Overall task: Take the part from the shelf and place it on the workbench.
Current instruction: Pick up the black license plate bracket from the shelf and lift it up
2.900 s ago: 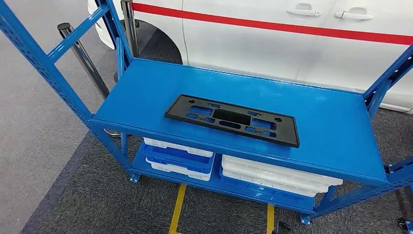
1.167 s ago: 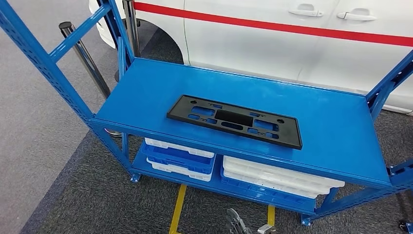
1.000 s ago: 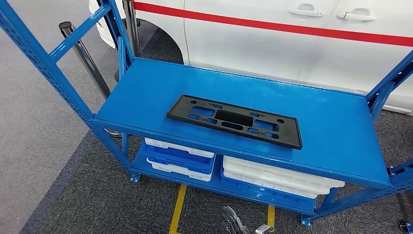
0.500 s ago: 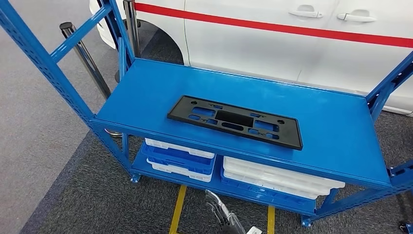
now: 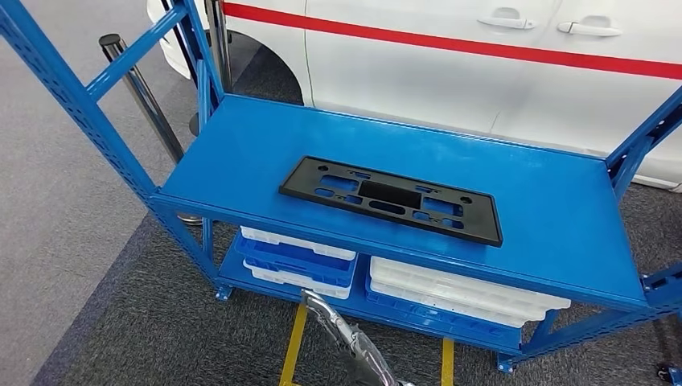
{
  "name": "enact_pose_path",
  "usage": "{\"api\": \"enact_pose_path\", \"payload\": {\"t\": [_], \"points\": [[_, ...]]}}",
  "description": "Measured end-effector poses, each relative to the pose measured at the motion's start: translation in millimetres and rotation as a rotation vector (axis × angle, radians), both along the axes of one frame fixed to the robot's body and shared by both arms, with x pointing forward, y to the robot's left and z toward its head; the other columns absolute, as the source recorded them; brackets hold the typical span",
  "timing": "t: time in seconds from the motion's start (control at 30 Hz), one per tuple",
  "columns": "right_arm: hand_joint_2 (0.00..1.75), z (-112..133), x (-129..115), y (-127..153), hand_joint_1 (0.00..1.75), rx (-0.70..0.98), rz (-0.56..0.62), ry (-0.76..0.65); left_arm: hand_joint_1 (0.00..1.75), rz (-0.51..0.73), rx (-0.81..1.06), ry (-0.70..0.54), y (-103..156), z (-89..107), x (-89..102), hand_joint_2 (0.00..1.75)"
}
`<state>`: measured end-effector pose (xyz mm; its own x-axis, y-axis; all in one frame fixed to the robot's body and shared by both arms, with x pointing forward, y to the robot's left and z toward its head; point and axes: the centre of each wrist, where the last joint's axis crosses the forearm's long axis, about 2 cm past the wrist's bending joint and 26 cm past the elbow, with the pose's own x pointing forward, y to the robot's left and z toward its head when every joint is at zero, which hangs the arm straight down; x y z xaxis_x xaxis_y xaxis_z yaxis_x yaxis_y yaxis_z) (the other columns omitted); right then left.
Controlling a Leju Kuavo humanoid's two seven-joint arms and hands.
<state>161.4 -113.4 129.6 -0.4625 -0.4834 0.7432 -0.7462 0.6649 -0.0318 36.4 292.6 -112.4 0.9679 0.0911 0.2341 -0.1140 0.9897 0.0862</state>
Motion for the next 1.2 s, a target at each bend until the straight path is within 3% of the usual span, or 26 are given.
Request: {"api": "enact_pose_path", "payload": {"t": [0.7, 0.83, 1.2], "points": [[1.75, 5.2, -0.1, 1.5, 0.0, 0.007, 0.007, -0.02, 0.0, -0.002, -0.006, -0.007, -3.4, 0.4, 3.8, 0.0], [0.0, 4.0, -0.2, 1.3, 0.0, -0.012, -0.017, -0.029, 0.0, 0.006, -0.007, -0.002, -3.4, 0.2, 2.0, 0.0], [0.0, -2.3, 7.4, -2.3, 0.0, -0.131, -0.104, 0.012, 0.0, 0.046, -0.006, 0.001, -7.0, 0.2, 1.7, 0.0]]}}
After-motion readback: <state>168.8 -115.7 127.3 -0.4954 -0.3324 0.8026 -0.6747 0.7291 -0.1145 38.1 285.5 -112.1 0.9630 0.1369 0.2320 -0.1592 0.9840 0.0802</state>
